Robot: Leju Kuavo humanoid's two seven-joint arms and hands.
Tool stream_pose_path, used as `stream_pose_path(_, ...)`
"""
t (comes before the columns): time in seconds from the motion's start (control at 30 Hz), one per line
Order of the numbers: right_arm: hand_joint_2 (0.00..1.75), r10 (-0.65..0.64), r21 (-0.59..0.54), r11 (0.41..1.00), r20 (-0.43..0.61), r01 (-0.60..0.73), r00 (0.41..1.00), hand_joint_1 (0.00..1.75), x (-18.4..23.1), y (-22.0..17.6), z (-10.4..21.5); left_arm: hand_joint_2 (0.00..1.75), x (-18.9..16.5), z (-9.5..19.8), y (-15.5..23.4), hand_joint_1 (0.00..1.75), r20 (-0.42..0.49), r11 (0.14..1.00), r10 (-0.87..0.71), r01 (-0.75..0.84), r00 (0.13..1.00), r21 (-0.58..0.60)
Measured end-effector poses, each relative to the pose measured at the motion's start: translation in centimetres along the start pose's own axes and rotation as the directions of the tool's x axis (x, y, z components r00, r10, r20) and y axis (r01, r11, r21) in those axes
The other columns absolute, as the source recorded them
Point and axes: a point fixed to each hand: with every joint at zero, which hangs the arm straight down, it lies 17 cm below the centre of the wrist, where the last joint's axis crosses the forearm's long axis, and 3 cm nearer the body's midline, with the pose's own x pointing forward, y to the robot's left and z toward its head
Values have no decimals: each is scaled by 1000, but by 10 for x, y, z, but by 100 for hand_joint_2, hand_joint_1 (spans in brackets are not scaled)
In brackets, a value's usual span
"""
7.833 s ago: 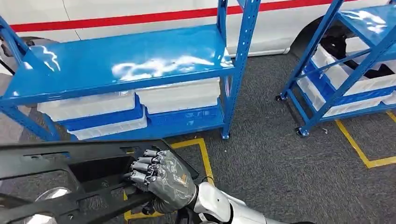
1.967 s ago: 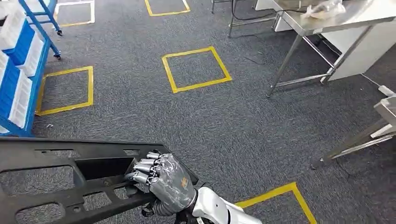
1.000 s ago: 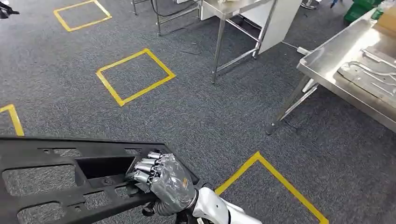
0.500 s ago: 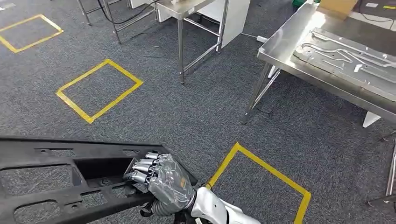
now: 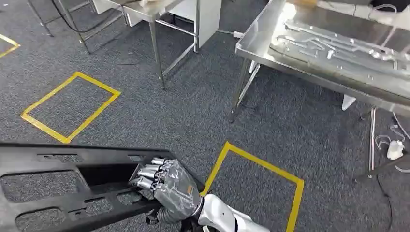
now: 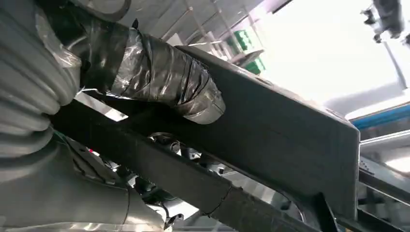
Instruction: Take the parts from the cabinet and place them on the table.
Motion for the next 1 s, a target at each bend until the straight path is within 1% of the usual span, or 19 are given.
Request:
stream_pose_path(0.1,175,-1,-1,1000,-1,1,1000,175,0,0,0,175,3,-1,0,0,4,1000,-2,2,1000,1)
stream_pose_path(0.43,175,-6,7,1000,-11,6,1000,175,-2,5,2,175,-5,2,3,0,-10,1000,-10,10,1000,6)
stream_pose_path(0.53,175,-8,8,1000,-13,8,1000,175,-2,5,3,175,0,-1,4,0,-1,1000,-15,15,1000,9)
stream_pose_path(0.77,175,-10,15,1000,-20,10,1000,175,-4,8,5,175,-14,3,8,0,-49,1000,-8,9,999,20)
stream_pose_path(1.0,175,-8,15,1000,-18,8,1000,175,-5,8,5,175,-11,2,6,0,-43,1000,-7,8,999,17)
